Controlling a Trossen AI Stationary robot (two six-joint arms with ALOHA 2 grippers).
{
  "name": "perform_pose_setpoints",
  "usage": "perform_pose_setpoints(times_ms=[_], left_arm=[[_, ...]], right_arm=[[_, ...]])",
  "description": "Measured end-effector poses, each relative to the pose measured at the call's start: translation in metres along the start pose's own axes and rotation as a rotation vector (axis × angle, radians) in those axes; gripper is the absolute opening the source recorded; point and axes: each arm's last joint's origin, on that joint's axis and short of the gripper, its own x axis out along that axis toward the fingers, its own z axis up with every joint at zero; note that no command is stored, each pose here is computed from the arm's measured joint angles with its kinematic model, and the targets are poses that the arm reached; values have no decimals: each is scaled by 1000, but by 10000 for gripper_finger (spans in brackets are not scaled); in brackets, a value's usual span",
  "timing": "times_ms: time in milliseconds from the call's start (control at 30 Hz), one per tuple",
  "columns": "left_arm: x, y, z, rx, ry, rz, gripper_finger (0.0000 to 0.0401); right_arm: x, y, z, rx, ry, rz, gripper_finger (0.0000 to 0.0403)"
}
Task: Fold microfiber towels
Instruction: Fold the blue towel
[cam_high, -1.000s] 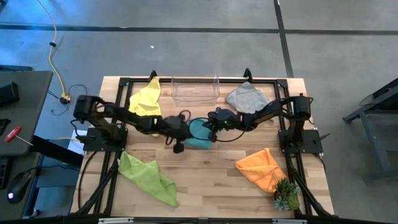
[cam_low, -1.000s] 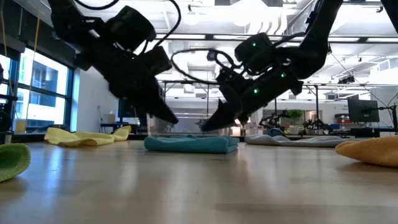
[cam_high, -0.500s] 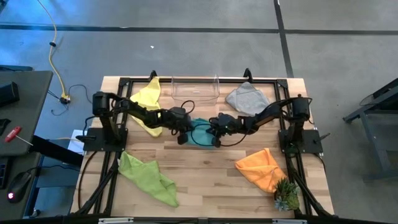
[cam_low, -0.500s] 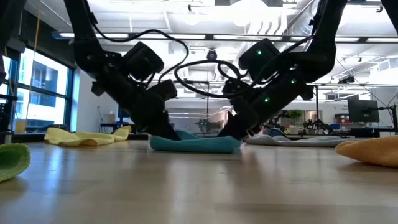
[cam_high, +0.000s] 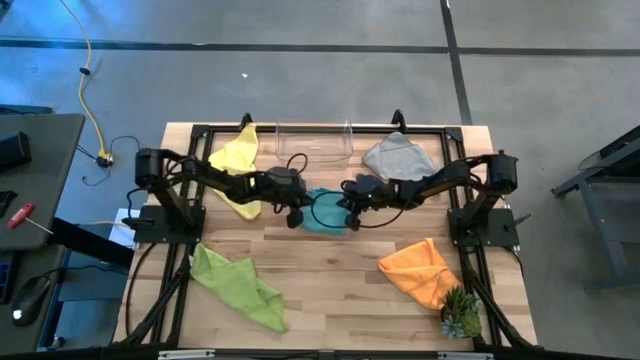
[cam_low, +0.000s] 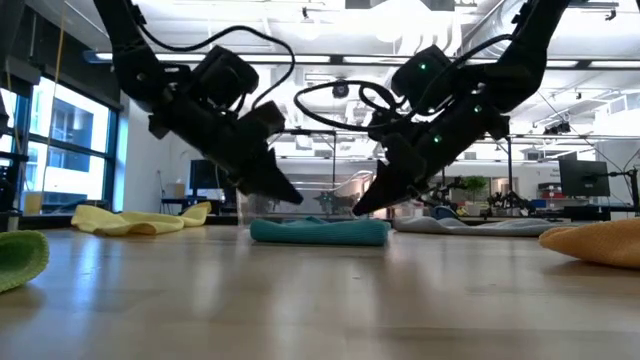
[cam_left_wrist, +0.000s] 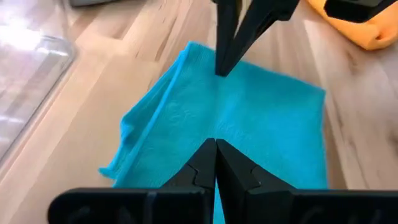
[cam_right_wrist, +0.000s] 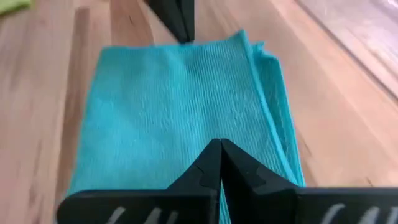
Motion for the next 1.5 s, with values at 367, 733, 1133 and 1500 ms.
perform_pose_setpoints(times_ms=[367, 733, 1133, 1500], left_arm=[[19, 20, -24, -13, 59, 59, 0], [5, 19, -5, 9, -1, 90, 0], [-15, -51, 0, 286, 77, -217, 22], [-6, -88, -21, 529, 129, 36, 154]], right_arm=[[13, 13, -19, -3, 81, 35, 2], [2, 9, -13, 27, 111, 20, 16], [-25, 51, 11, -63, 51, 31, 165], [-29, 81, 19, -126, 50, -10, 222]])
